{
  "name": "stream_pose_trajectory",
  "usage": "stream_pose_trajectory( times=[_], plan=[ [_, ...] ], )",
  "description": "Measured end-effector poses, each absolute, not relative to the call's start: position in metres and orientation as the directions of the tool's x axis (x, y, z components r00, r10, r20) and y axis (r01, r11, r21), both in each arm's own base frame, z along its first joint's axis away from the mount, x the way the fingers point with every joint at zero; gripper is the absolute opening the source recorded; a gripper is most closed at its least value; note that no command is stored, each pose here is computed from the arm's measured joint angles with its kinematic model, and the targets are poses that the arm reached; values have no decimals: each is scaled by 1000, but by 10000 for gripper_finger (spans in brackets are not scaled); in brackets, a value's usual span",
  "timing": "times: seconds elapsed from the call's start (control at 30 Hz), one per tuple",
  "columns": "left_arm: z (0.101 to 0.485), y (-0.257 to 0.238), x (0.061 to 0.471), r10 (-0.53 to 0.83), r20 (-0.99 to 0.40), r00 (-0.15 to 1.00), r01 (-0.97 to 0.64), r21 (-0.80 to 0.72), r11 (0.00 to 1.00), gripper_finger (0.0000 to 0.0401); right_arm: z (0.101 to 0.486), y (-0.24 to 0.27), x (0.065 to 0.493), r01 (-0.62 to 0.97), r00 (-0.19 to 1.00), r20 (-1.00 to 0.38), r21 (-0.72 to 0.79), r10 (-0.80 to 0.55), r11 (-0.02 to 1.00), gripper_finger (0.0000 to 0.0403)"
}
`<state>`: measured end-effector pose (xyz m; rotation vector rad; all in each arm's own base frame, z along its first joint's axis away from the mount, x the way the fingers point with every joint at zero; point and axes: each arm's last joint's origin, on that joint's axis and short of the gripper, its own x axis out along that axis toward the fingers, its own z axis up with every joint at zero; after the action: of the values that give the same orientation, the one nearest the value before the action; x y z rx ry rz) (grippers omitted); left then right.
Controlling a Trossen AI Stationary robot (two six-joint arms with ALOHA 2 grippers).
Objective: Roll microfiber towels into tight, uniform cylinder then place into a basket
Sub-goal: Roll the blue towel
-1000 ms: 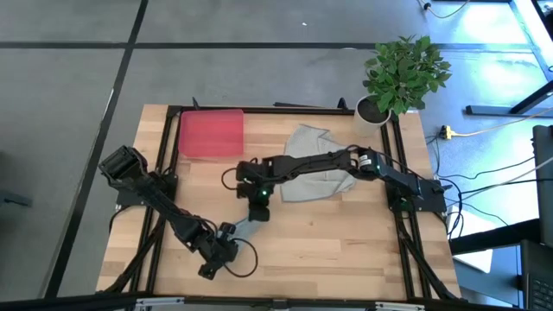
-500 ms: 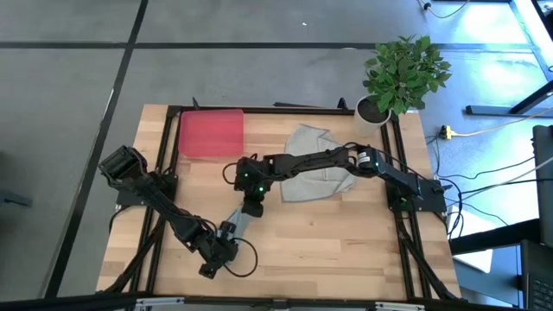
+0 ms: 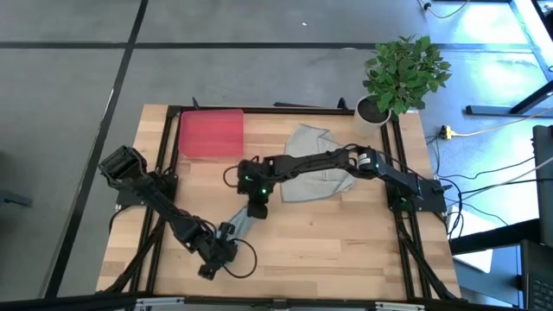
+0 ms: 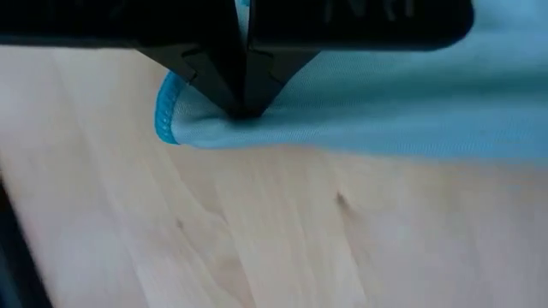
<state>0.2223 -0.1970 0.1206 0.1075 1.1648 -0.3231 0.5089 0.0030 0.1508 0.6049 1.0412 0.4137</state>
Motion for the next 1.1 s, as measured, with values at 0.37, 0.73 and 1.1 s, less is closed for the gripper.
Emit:
stream_pose_trajectory(
  times=[0.37, 0.73, 1.1],
  plan=[
    [121, -197, 222, -202, -916, 348, 150, -159, 976, 0, 142, 63, 488, 10, 235, -752, 635, 615, 772, 3],
    [121, -197, 222, -202, -915, 349, 181, -146, 973, 0, 165, 117, 491, -143, 218, -658, 709, 721, 690, 3],
    [121, -197, 222, -200, -915, 351, 226, -125, 966, 0, 169, 81, 508, -69, 420, -724, 576, 547, 815, 3]
  ],
)
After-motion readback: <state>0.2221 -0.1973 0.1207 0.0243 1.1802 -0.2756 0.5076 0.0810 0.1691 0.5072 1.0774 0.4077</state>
